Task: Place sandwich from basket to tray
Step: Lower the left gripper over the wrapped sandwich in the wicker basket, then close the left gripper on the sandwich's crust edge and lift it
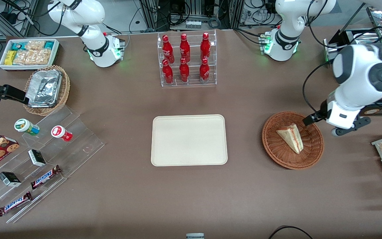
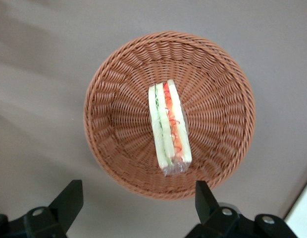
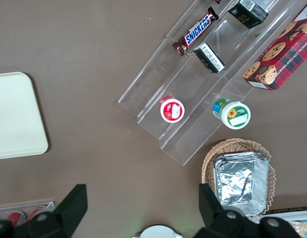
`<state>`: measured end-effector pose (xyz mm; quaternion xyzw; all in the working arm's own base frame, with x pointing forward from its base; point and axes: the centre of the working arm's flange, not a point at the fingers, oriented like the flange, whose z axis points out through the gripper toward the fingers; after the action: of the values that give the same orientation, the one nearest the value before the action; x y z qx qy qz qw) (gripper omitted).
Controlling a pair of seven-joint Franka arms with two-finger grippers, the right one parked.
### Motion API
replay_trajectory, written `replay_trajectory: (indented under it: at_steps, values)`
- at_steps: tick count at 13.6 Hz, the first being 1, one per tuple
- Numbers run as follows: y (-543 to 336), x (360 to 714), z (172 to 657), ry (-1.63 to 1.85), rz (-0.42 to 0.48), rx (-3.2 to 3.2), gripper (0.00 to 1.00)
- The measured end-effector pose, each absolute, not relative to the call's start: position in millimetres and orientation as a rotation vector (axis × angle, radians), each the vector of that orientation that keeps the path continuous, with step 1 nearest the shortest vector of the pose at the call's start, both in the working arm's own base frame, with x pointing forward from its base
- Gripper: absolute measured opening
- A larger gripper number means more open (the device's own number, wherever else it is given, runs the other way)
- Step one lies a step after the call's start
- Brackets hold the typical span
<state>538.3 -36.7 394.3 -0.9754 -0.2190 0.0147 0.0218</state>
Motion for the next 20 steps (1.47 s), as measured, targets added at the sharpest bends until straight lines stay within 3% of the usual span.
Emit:
replay_trajectory:
  at_steps: [7,20]
  values:
    - [-76,520,343,-0.854,-0.081,-3.019,1.00]
    - [-77,526,268,-0.891,-0.114,-3.029,1.00]
